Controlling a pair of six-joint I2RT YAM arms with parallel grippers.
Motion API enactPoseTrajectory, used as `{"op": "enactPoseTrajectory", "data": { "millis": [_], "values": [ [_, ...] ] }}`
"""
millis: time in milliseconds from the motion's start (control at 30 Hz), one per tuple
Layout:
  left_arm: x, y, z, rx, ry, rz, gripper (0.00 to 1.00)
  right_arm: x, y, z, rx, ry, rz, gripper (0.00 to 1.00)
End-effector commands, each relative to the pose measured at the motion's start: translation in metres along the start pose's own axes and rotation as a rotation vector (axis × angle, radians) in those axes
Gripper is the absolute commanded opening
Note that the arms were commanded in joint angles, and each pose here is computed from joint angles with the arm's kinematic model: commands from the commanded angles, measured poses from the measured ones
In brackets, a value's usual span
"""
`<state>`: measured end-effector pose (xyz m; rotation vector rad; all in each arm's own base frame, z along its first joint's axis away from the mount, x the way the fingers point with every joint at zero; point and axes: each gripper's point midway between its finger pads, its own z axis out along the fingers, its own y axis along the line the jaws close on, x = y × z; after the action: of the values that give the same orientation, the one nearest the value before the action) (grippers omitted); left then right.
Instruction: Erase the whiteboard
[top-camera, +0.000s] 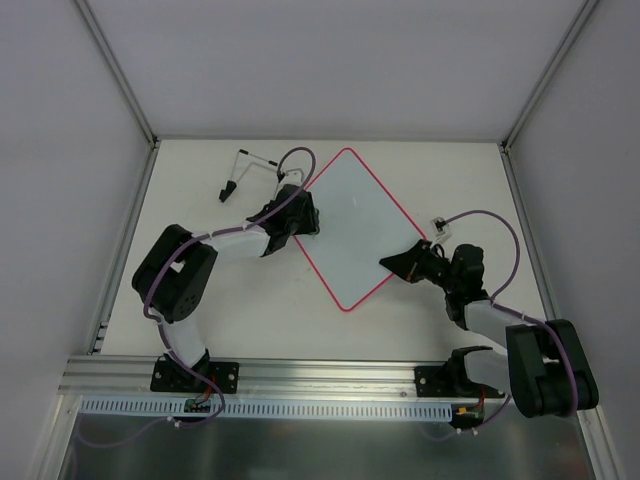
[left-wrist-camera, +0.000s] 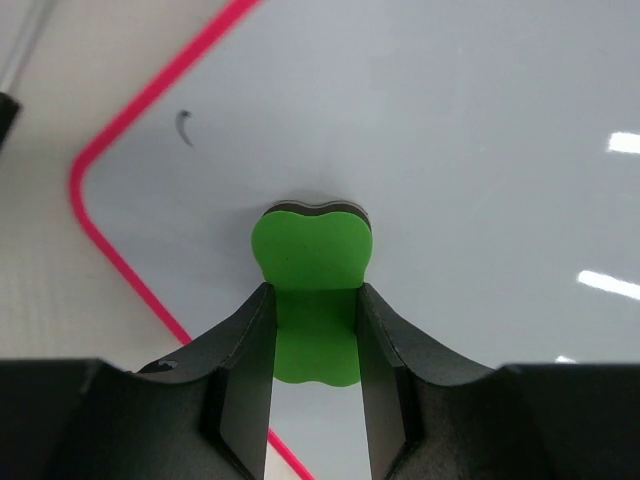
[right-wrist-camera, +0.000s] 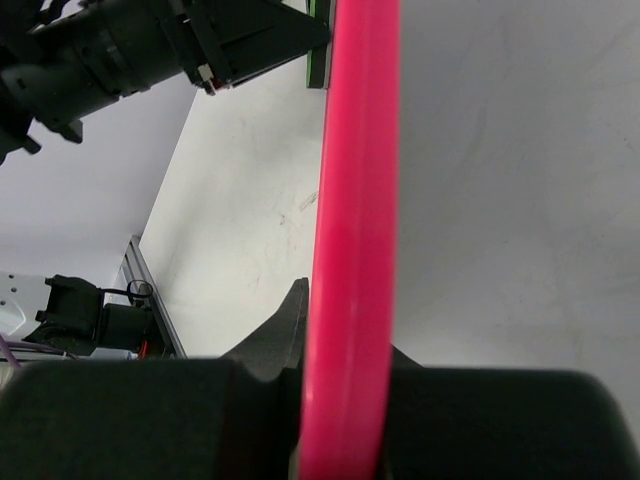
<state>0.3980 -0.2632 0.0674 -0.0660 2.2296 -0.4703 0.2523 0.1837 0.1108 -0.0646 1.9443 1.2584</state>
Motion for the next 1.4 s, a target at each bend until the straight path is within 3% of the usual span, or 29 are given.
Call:
{"op": "enactPoseTrajectory", "data": {
  "millis": [0,333,767,1133,1367],
  "values": [
    [0.059,-0.07,-0.017,0.185,0.176,0.029,0.0,0.007,0.045,-0.001,-0.257,0.069,-0.311,0.0],
    [0.032,-0.079,-0.023,0.178,0.09,0.037,0.0,0.008,0.045,-0.001,-0.26,0.073,-0.309,0.0],
    [0.008,0.033,0.016,0.001,0.119,-0.142,0.0,0.008,0.046,-0.001,-0.263,0.074,-0.31,0.0],
    [0.028,0.082,0.019,-0.091,0.196,-0.259,0.0,0.009,0.045,0.0,-0.262,0.078,-0.308,0.0],
    [0.009,0.093,0.019,-0.121,0.18,-0.292,0.0,0.008,0.046,0.0,-0.263,0.076,-0.31,0.0]
  ]
}}
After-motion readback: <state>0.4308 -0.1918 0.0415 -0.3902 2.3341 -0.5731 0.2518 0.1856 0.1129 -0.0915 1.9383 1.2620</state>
